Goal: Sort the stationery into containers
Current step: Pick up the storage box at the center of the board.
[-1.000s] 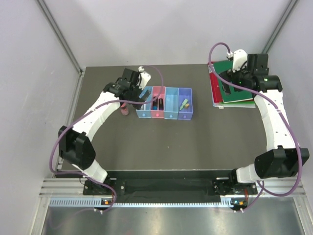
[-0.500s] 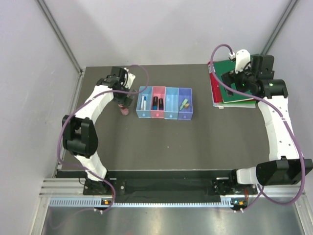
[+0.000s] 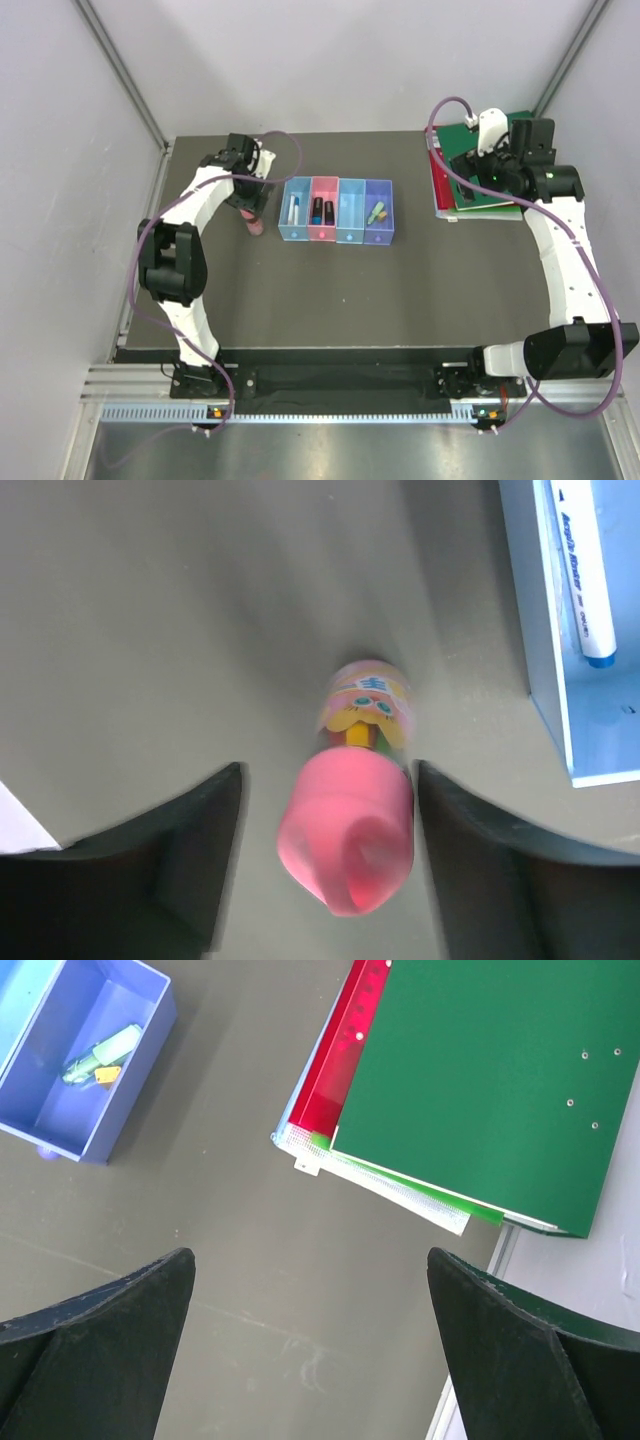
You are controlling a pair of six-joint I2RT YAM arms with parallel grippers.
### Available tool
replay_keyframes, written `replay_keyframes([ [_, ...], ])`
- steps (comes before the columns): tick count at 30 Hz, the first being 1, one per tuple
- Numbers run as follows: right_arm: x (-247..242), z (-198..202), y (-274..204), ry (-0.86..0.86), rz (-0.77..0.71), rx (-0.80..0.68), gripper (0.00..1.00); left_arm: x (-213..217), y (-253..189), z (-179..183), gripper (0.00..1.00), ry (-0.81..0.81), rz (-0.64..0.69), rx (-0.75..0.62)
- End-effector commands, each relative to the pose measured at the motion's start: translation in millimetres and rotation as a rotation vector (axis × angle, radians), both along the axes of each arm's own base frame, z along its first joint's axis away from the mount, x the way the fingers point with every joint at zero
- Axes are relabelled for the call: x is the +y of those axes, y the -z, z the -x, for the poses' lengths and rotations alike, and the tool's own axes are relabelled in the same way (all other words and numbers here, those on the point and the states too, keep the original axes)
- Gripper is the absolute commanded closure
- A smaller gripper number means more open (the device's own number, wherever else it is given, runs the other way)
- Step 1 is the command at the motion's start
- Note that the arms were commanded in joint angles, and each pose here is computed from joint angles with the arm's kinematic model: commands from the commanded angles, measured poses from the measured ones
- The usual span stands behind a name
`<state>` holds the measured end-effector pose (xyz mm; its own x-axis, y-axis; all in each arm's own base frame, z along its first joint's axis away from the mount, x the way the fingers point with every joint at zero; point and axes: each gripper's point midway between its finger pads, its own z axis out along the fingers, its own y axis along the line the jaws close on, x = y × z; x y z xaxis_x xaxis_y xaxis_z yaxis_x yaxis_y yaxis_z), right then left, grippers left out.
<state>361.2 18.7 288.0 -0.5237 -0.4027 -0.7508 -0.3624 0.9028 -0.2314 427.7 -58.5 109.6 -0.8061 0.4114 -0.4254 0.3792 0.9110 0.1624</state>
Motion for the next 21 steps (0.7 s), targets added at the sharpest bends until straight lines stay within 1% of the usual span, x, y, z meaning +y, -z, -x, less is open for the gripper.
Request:
replay_keyframes([
  [1,3.3,1.2,-21.9,-0.002,-0.020,-0.082,0.00,-3.9,-8.9,-8.1,0.36,0.010,0.032,-0.019],
  [2,3.9,1.4,-21.3,-0.004,-0.020,-0.080,0.00,-3.8,-8.3,-7.4,0.40,0.009,0.031,-0.015],
  [3,3.3,1.4,-20.7,-0.002,-0.020,-0.078,0.00,-2.7,-8.6,-7.6,0.46,0.011,0.028,-0.017],
  [4,3.3,1.3,-21.3,-0.002,-0.020,-0.080,0.00,-2.0,-8.6,-6.1,0.56,0.009,0.025,-0.015],
  [6,4.3,0.9,-18.8,-0.003,-0.023,-0.072,0.00,-1.0,-8.7,-5.2,0.69,0.010,0.024,-0.013],
  [7,4.1,0.7,-17.6,-0.001,-0.026,-0.068,0.00,-1.1,-10.3,-5.5,0.80,0.010,0.024,-0.016],
  [9,5.3,1.0,-14.7,-0.004,-0.029,-0.059,0.00,-0.8,-14.1,-4.5,0.87,0.011,0.024,-0.017],
  [10,5.6,1.6,-11.8,-0.004,-0.031,-0.049,0.00,-1.6,-22.9,-7.1,0.91,0.011,0.029,-0.036],
  [12,5.8,1.9,-9.1,-0.005,-0.031,-0.041,0.00,-5.3,-34.1,-6.8,0.95,0.009,0.053,-0.045],
  [13,6.3,2.9,-6.9,-0.007,-0.030,-0.036,0.00,-12.1,-51.3,-11.2,0.97,0.018,0.091,-0.079],
  [15,6.0,2.8,-6.5,-0.006,-0.029,-0.039,0.00,-22.0,-68.2,-10.1,0.99,0.021,0.151,-0.092],
  [16,6.0,3.4,-4.1,-0.005,-0.030,-0.034,0.00,-27.1,-85.1,-15.8,1.00,0.028,0.176,-0.127],
  [18,6.4,3.6,-3.5,-0.005,-0.031,-0.035,0.00,-38.1,-102.3,-17.8,1.00,0.030,0.242,-0.149],
  [19,5.8,3.9,-3.2,-0.003,-0.030,-0.034,0.00,-43.6,-118.5,-22.0,1.00,0.039,0.268,-0.184],
  [21,5.5,4.1,-2.9,-0.002,-0.029,-0.032,0.00,-53.1,-131.2,-24.0,1.00,0.047,0.305,-0.200],
])
